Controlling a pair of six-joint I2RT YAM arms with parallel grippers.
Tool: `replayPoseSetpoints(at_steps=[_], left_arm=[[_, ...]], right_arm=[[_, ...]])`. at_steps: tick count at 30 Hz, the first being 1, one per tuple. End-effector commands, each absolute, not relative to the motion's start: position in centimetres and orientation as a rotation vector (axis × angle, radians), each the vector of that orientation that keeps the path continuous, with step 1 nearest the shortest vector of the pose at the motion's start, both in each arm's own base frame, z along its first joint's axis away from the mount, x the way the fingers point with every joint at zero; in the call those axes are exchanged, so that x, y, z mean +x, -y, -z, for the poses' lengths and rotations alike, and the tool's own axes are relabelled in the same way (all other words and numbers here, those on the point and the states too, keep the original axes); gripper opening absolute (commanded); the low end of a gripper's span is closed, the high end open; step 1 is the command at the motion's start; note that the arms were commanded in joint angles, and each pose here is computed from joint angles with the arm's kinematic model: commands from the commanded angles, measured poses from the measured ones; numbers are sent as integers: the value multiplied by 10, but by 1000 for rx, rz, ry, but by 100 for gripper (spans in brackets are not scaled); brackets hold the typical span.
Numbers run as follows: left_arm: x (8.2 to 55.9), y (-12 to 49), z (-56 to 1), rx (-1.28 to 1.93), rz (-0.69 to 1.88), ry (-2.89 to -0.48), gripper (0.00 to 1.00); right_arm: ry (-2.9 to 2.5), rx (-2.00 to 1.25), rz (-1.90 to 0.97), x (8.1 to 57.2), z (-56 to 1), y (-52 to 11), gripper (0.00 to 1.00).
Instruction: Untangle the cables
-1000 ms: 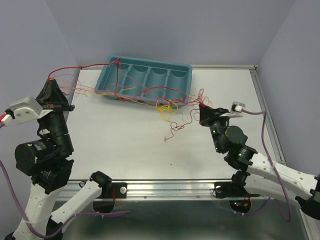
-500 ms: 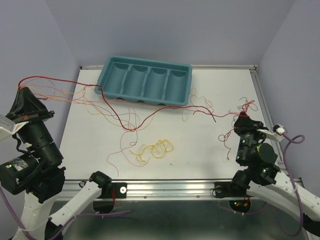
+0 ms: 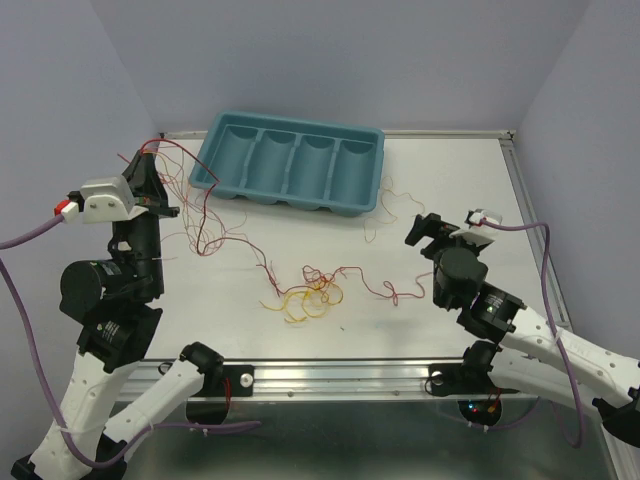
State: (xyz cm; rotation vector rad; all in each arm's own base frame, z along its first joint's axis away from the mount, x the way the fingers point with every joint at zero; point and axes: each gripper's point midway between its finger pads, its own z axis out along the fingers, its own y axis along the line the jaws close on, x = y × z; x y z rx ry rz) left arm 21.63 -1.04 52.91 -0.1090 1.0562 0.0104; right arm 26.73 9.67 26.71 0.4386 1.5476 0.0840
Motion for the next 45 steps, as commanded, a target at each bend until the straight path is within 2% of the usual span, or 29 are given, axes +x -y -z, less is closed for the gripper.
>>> replayPoseSetpoints(at_steps=[1,4,8,12,14,17,21,23,26,27,28,30,31,40,42,44,45], left_arm=[[206,37,-531,45,94,-1010,0],[202,68,-520,207,185,-1022,0],[211,101,-477,391,237,-1131,0],[214,136,-430,627,291,-1186,0],[211,156,-399,763,341,-1210,0],[203,182,-358,952,437,-1234,0],[215,203,-312,1062,507,-1326,0],[218,212,-296,1099,525,-1363,3],[216,230,-266,1188,532,-1428,17],[214,236,-256,1227,522,-1442,25],[211,240,-249,1249,511,-1453,52],[202,249,-238,1305,504,-1462,78],[200,250,-237,1310,505,-1465,99],[203,234,-279,1136,450,-1381,99],[205,231,-287,1095,439,-1366,99],[206,227,-292,1066,426,-1353,99],[206,226,-294,1057,425,-1350,99]], right_arm=[[-1535,410,-201,268,-292,-112,97],[-1559,384,-171,274,-287,-119,98],[-1642,313,-103,294,-262,-142,100],[-1782,257,-220,321,-230,-158,100],[-1820,310,-247,338,-218,-140,100],[-1913,246,-314,348,-196,-146,100],[-2005,104,-365,359,-169,-174,100],[-2058,37,-382,364,-149,-186,100],[-2073,-6,-383,371,-139,-194,100],[-2072,-21,-391,372,-137,-197,100],[-2073,-43,-400,373,-136,-200,100],[-2070,-50,-387,379,-133,-202,100],[-2073,-58,-377,381,-132,-202,100],[-2119,-62,-315,404,-98,-209,97],[-2110,-64,-318,413,-97,-213,91],[-2122,-47,-303,418,-89,-215,67],[-2117,-36,-301,420,-90,-214,38]])
